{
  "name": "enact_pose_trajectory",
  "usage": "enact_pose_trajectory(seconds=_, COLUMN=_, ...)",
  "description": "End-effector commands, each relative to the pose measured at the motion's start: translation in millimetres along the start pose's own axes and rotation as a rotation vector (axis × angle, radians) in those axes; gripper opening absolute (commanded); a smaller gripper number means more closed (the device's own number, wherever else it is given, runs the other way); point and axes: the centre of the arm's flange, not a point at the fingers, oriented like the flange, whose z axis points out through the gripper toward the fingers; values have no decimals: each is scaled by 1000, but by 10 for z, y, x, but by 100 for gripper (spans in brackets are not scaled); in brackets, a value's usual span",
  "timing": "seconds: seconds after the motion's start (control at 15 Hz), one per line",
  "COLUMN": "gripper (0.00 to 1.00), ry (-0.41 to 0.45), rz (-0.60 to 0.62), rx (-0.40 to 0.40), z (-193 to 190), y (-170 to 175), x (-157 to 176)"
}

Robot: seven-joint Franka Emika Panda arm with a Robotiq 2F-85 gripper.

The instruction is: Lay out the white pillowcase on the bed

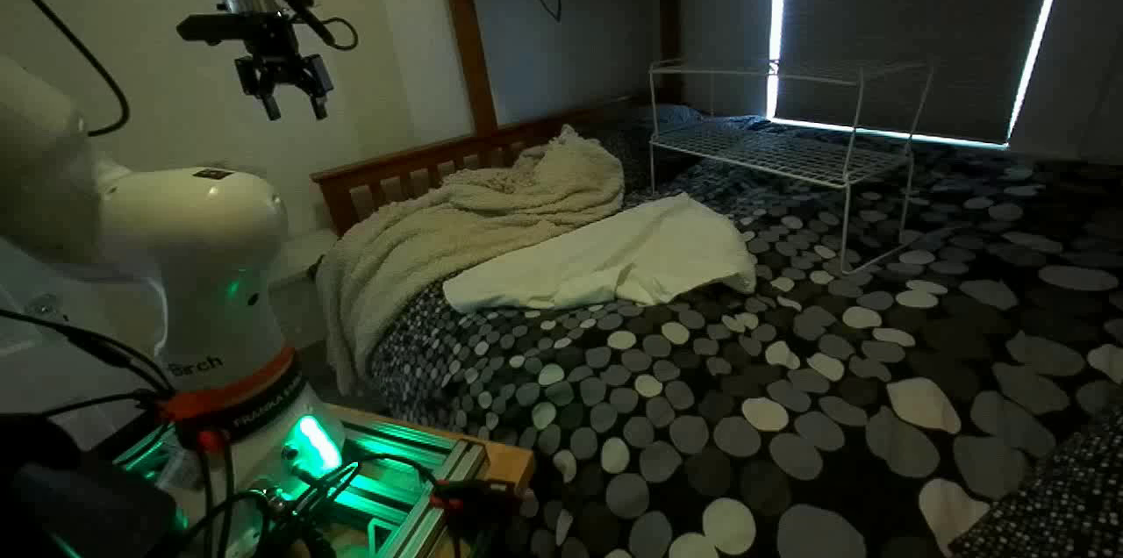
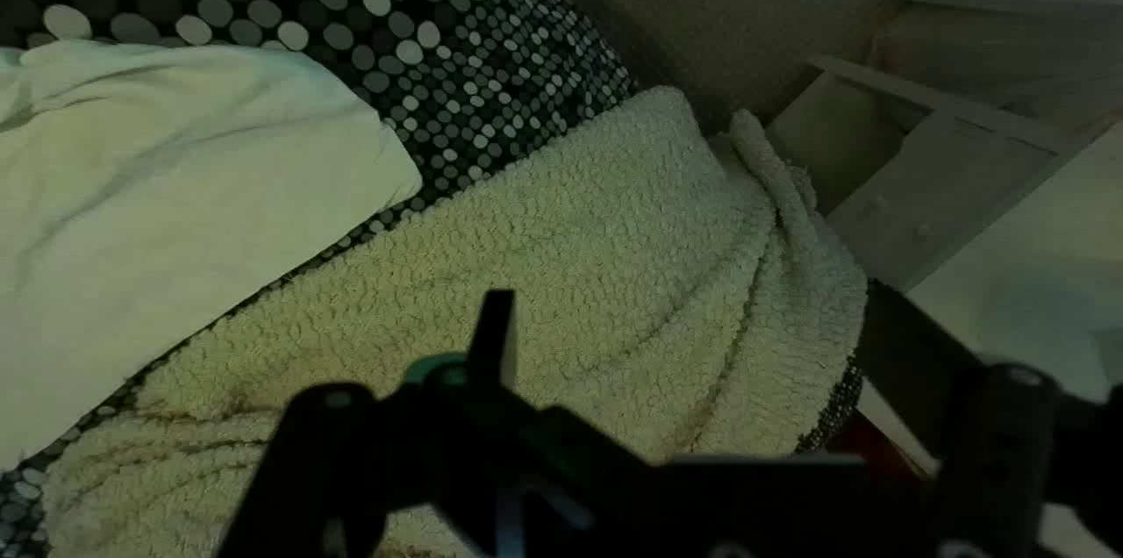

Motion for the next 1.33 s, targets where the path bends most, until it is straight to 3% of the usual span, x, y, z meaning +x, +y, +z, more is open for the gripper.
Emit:
enact_pose_trajectory(seconds=0.0, gripper=100, ry=0, rz=0, rx=0, z=0, y=0, x=0)
enact_pose_trajectory(seconds=0.8, gripper=100, ry=0, rz=0, rx=0, z=0, y=0, x=0)
enact_pose_trajectory(seconds=0.93, gripper=100, ry=6, rz=-11, rx=44, z=87, y=209, x=-75)
enact_pose_trajectory(seconds=1.27, gripper=100, ry=71, rz=46, rx=226, z=626, y=1161, x=-286)
